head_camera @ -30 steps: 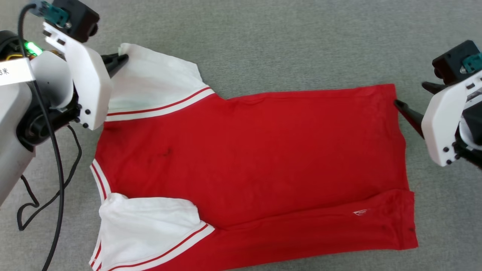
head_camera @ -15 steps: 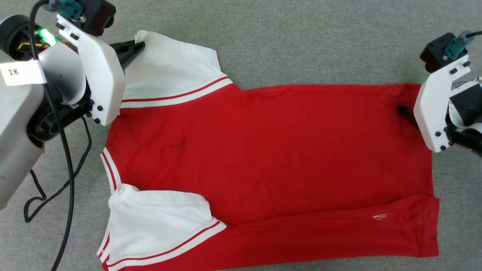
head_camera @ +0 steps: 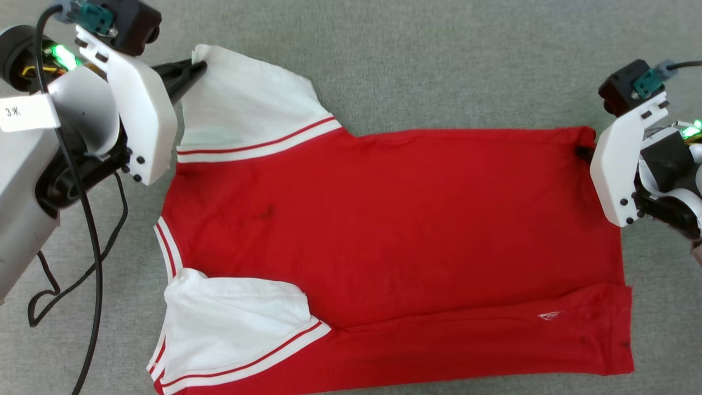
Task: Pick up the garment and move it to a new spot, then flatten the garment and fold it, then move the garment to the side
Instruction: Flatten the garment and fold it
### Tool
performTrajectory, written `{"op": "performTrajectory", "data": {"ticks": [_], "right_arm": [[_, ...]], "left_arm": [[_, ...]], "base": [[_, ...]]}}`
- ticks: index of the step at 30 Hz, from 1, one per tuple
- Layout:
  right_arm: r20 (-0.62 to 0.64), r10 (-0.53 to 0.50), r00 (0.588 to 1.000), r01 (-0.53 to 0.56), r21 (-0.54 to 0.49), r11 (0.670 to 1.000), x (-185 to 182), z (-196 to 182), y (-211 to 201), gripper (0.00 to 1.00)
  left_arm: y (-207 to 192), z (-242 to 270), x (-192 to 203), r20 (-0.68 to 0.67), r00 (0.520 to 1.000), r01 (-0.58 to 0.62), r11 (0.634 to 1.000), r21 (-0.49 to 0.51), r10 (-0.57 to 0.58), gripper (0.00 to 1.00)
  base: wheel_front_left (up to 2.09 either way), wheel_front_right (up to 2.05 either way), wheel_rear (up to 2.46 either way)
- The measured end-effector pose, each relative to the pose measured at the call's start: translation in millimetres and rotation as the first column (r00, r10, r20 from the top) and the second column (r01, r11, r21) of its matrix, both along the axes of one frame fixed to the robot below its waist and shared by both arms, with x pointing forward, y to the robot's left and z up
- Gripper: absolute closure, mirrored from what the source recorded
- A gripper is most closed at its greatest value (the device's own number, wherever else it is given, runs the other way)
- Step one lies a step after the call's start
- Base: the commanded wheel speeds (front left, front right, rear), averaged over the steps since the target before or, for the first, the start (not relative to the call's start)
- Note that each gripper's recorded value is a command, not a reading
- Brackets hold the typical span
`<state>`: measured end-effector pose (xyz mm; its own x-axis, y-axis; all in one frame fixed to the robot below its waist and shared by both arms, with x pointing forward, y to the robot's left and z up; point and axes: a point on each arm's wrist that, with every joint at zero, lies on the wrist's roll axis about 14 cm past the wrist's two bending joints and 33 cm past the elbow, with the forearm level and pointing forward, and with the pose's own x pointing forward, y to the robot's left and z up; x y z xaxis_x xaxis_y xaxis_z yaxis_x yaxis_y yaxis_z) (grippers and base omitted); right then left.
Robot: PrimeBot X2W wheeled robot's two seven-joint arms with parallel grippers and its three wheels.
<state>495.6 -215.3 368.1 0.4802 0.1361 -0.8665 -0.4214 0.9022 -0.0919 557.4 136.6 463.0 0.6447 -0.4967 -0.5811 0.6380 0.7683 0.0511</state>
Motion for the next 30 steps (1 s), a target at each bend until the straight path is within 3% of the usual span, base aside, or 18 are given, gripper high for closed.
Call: {"op": "performTrajectory", "data": {"ticks": [6,15,30], "right_arm": [[0.165,-0.036,0.986,0.023,0.082,0.996,5,35,-1,1.0],[0.303,-0.064,0.951,0.011,0.174,0.985,-18,71,1,1.0],[0.298,-0.116,0.948,0.031,0.274,0.961,-92,71,2,1.0]], "left_arm": [[5,21,-14,0.042,0.999,-0.005,1.0,-0.016,0.006,1.0],[17,44,-56,0.081,0.996,-0.022,0.999,-0.025,0.024,1.0],[32,9,-170,-0.066,0.993,-0.104,0.992,-0.066,0.099,1.0]], "base": [[0.0,0.0,0.0],[0.0,0.0,0.0],[0.0,0.0,0.0]]}}
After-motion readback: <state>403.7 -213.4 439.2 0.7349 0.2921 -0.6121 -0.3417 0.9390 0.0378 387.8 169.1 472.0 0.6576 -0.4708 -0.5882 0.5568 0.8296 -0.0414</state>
